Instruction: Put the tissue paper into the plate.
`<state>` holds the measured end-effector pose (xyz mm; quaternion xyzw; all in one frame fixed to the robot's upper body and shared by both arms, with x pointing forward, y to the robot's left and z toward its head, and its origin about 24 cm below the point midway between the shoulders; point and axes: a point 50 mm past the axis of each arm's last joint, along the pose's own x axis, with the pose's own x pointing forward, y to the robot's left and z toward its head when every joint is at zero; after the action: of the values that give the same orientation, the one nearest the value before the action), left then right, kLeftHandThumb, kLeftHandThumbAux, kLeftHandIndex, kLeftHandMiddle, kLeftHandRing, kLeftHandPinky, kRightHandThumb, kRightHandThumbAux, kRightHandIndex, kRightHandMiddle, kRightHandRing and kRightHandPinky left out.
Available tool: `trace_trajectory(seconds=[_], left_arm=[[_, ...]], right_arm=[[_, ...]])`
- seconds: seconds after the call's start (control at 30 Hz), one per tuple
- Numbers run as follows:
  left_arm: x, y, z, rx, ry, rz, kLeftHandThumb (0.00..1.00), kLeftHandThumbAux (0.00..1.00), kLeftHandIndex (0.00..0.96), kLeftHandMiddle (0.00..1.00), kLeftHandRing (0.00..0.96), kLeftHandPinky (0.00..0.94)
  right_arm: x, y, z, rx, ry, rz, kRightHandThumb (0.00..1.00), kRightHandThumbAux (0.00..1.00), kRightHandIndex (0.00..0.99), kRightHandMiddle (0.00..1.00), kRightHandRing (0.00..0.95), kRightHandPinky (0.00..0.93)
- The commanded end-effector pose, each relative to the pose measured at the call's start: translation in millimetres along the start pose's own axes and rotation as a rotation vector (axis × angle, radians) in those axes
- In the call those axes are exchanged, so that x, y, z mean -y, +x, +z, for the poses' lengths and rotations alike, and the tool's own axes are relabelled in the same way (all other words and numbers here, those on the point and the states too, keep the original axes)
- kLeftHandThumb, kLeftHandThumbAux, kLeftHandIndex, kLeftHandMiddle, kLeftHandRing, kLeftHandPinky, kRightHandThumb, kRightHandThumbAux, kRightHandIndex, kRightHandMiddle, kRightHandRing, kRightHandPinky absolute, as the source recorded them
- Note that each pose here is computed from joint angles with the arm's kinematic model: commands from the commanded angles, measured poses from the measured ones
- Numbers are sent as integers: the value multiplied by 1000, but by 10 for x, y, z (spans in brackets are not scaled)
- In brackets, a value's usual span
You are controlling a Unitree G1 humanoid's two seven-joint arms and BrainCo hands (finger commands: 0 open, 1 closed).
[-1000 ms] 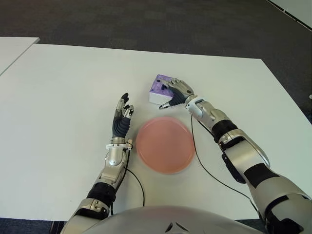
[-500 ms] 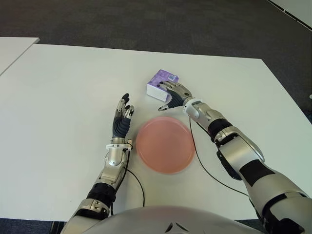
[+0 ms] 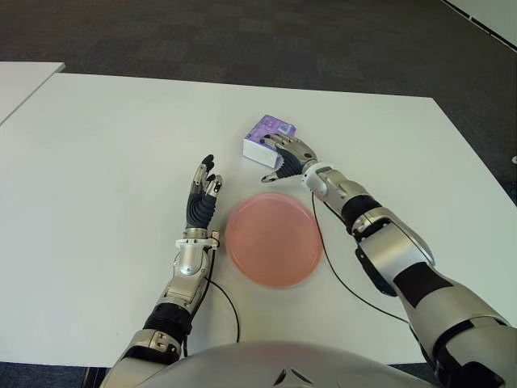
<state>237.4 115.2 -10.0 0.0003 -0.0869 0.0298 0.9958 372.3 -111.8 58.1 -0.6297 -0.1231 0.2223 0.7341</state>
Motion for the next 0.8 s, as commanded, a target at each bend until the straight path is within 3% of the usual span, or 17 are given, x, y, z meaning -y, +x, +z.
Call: trace_trajectory(seconds=[0.03, 0.43, 0.8], left_arm=[[-282, -850, -603, -373, 141, 11, 0, 368, 0, 0, 0, 0], [-287, -844, -625, -391, 142, 17, 0, 361, 0, 0, 0, 0], [-271, -832, -610, -385, 143, 10, 0, 371, 0, 0, 0, 0]], right_arm=[[-132, -26, -5, -23, -3, 68, 149, 571, 0, 15, 0, 0], [-171, -122, -146, -56, -3, 90, 129, 579, 0, 28, 0, 0], [-101, -256, -369, -89, -9, 85, 136, 578, 6, 38, 0, 0]])
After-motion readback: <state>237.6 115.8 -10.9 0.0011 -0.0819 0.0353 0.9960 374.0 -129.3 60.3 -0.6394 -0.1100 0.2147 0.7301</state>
